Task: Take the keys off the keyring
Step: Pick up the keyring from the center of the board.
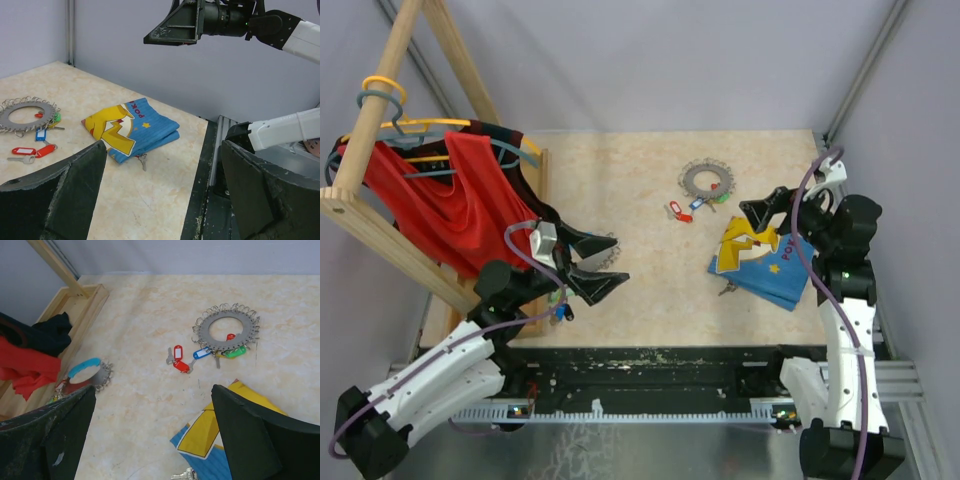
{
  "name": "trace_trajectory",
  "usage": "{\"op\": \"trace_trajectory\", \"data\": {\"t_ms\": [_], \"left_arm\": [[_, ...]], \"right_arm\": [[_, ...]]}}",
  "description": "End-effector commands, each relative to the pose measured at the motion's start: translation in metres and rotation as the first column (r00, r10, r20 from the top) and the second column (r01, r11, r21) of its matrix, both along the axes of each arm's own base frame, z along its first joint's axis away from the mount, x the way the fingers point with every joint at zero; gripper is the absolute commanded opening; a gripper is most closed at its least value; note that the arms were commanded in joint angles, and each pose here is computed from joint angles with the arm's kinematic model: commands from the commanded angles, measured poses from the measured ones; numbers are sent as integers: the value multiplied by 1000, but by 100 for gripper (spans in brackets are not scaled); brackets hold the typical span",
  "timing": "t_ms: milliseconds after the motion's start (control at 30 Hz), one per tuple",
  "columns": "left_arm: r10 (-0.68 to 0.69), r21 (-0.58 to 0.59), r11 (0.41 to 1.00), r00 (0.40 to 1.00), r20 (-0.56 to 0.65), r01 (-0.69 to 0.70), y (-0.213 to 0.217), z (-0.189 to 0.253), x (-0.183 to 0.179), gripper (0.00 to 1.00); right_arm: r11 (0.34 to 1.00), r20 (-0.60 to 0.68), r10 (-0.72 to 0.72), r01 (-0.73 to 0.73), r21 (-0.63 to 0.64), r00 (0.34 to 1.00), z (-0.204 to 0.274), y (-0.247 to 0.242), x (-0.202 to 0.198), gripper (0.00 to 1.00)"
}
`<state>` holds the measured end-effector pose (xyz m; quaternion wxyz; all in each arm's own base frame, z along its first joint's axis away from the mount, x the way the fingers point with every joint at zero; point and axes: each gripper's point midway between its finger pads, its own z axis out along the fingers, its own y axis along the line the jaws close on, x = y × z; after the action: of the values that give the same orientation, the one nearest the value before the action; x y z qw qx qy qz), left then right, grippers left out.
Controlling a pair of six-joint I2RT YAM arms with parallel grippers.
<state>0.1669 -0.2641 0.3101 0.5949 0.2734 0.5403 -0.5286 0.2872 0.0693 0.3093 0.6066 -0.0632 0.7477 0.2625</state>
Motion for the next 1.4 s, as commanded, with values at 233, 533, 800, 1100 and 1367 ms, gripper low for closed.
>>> {"op": "trace_trajectory", "data": {"t_ms": [233,533,800,1100,1367], "left_arm": [[28,-96,995,999,22,-26,8,3,-1,100],[38,-91,995,999,13,-36,3,-11,7,100],[100,-38,994,995,1,-100,1,-34,24,100],[196,-30,980,980,-36,-197,15,-69,33,100],[229,3,973,972,-54,-230,19,-91,36,100]], "right_arm": [[984,125,165,-155,-90,978,14,14,6,99],[972,123,230,-223,-72,965,5,21,17,99],[970,115,189,-167,-176,975,-11,17,52,98],[949,-150,156,-190,-253,976,-72,19,125,85],[963,-326,109,-181,-200,939,-135,20,174,69]]}}
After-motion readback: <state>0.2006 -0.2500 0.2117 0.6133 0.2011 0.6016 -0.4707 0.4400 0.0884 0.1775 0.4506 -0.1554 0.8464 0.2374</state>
